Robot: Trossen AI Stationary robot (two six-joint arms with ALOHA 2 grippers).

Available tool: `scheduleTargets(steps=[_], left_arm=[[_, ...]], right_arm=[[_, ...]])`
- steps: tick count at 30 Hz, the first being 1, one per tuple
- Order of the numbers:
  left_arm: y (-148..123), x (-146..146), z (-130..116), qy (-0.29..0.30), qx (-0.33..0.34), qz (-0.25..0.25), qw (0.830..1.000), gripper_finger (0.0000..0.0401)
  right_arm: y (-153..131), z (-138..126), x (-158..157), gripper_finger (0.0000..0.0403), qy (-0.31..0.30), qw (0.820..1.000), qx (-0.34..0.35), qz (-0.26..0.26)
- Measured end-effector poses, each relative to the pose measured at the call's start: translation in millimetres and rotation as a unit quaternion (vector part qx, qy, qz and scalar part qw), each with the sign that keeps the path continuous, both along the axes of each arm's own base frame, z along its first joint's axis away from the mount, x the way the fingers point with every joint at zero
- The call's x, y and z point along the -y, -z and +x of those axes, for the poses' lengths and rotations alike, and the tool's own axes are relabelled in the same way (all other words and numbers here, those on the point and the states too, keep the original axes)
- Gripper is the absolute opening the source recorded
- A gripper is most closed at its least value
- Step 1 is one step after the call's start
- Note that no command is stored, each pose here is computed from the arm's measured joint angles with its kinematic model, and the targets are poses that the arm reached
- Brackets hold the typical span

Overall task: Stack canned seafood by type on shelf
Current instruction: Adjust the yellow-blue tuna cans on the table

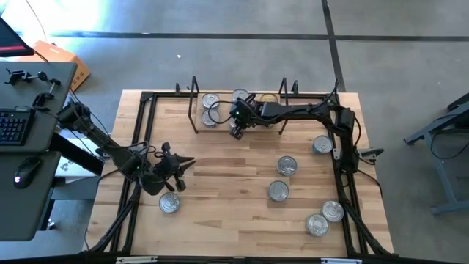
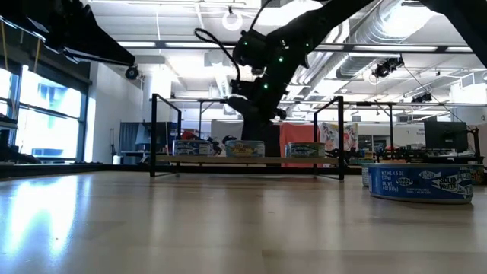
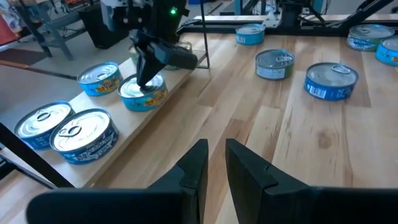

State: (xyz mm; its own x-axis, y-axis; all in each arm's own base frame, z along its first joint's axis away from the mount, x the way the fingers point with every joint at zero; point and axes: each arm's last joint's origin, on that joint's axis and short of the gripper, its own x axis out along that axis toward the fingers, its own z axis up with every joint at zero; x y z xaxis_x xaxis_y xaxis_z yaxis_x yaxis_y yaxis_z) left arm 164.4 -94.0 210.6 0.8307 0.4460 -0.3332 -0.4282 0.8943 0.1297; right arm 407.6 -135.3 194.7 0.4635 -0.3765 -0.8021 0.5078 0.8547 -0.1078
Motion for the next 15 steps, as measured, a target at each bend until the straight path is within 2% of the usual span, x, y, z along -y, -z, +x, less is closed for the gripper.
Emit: scheduleTargets(steps=[3, 7, 15], left_arm=[[0, 0, 0, 0.000, 0.000, 0.000, 1.000, 0.0046], [0, 0, 0, 0.000, 0.000, 0.000, 1.000, 0.0046], [0, 0, 0, 0.000, 0.000, -0.001, 1.000, 0.0046]], right_arm=[[-7, 1, 5, 0.0000, 0.013, 0.999, -0.006, -0.036], [-22, 2, 22, 0.0000, 0.024, 0.998, 0.014, -0.055], [-18, -9, 70, 0.0000, 0.045, 0.997, 0.057, -0.029]])
